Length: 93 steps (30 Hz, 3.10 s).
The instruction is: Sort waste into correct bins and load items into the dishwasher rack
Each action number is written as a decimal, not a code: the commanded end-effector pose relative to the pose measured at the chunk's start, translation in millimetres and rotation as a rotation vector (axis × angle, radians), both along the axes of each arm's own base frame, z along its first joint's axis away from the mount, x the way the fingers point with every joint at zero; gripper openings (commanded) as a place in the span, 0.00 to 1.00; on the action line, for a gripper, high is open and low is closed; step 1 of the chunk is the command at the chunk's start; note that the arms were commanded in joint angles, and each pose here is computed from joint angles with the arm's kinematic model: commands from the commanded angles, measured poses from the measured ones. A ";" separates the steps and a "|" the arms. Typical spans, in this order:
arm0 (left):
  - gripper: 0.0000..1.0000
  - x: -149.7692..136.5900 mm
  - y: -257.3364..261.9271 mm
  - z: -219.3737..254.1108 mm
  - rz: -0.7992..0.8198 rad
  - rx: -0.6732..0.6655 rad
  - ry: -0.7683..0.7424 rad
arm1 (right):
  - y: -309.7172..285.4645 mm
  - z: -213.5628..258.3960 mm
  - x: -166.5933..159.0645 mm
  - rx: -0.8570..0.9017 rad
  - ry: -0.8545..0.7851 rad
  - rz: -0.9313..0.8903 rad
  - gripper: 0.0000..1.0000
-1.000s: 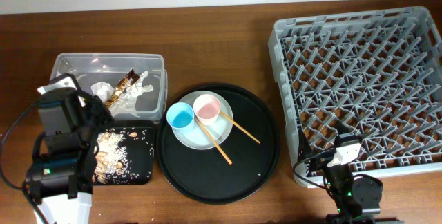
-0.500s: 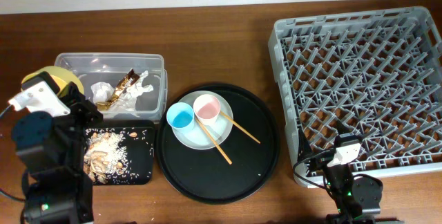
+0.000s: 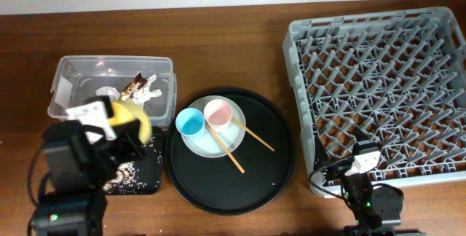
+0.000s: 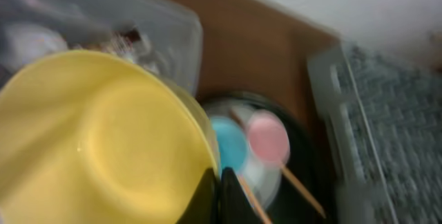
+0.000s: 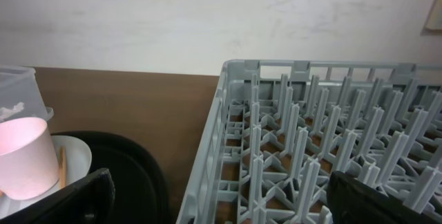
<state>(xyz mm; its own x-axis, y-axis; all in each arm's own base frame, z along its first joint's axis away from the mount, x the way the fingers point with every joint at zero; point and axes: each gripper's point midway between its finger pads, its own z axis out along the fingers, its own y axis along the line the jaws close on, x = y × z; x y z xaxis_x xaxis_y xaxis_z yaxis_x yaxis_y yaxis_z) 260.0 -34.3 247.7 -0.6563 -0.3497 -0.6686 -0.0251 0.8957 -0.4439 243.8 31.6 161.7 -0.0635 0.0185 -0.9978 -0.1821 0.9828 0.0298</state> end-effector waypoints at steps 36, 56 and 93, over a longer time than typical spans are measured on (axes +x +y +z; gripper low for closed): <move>0.40 31.6 -102.0 -61.8 -0.333 0.117 0.298 | 0.3 -2.4 -0.2 -0.003 0.004 0.000 0.99; 0.41 44.2 -31.9 -69.0 -0.092 0.230 0.335 | 31.2 76.2 -39.3 0.241 0.280 0.149 0.98; 0.99 30.9 135.0 -70.6 0.573 0.006 0.412 | 163.0 -93.4 41.4 -0.689 1.432 0.486 0.44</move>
<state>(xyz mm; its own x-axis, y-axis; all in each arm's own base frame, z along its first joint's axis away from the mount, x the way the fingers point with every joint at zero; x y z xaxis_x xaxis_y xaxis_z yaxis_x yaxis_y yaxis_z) 289.4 98.3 166.2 -0.5923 -0.7085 -0.3836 -0.6582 0.7001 -0.2768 282.9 195.5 85.7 -0.7522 -0.6583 0.0278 -0.6564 0.7523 0.0561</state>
